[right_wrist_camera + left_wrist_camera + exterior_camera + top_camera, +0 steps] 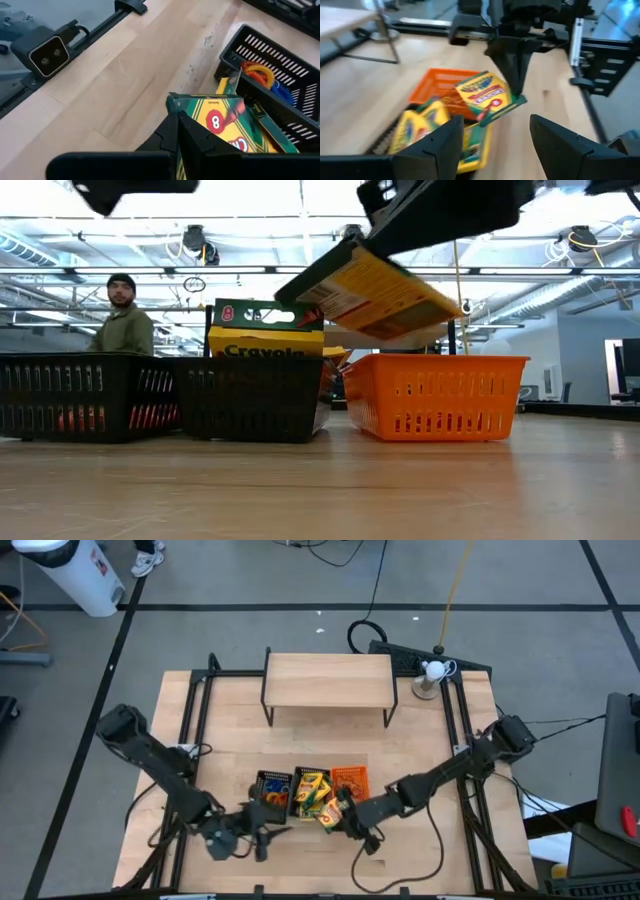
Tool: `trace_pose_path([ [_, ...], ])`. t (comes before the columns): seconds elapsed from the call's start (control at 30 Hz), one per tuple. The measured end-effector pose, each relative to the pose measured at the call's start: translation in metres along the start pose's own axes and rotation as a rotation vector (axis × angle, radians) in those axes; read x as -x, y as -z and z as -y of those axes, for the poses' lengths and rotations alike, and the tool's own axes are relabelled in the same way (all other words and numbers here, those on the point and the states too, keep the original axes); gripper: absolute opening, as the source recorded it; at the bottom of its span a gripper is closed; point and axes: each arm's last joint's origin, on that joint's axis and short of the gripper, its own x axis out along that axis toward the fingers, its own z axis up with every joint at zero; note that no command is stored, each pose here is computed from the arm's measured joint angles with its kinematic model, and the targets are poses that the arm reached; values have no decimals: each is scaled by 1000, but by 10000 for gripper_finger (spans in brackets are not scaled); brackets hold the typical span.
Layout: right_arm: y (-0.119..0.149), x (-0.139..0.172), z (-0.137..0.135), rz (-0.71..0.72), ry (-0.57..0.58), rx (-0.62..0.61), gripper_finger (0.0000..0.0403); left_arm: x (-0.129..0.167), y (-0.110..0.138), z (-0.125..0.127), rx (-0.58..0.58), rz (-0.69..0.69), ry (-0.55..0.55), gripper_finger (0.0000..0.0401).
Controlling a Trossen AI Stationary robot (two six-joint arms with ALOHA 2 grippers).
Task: Pick & Place Office Desk Supplies
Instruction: Put the crayon box into the right black bin
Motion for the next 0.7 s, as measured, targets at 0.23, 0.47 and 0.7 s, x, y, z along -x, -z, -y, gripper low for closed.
trace_pose_path([
  [0.23, 8, -1, 31, -15, -27, -43, 0, 25, 34, -25, -2, 22, -9, 230],
  [0.47, -2, 5, 47, -74, -13, -40, 0, 28, 75, -52, 39, 21, 75, 230],
  [0.7, -27, 17, 65, -98, 3, 7, 0, 30, 94, -68, 79, 20, 137, 230],
])
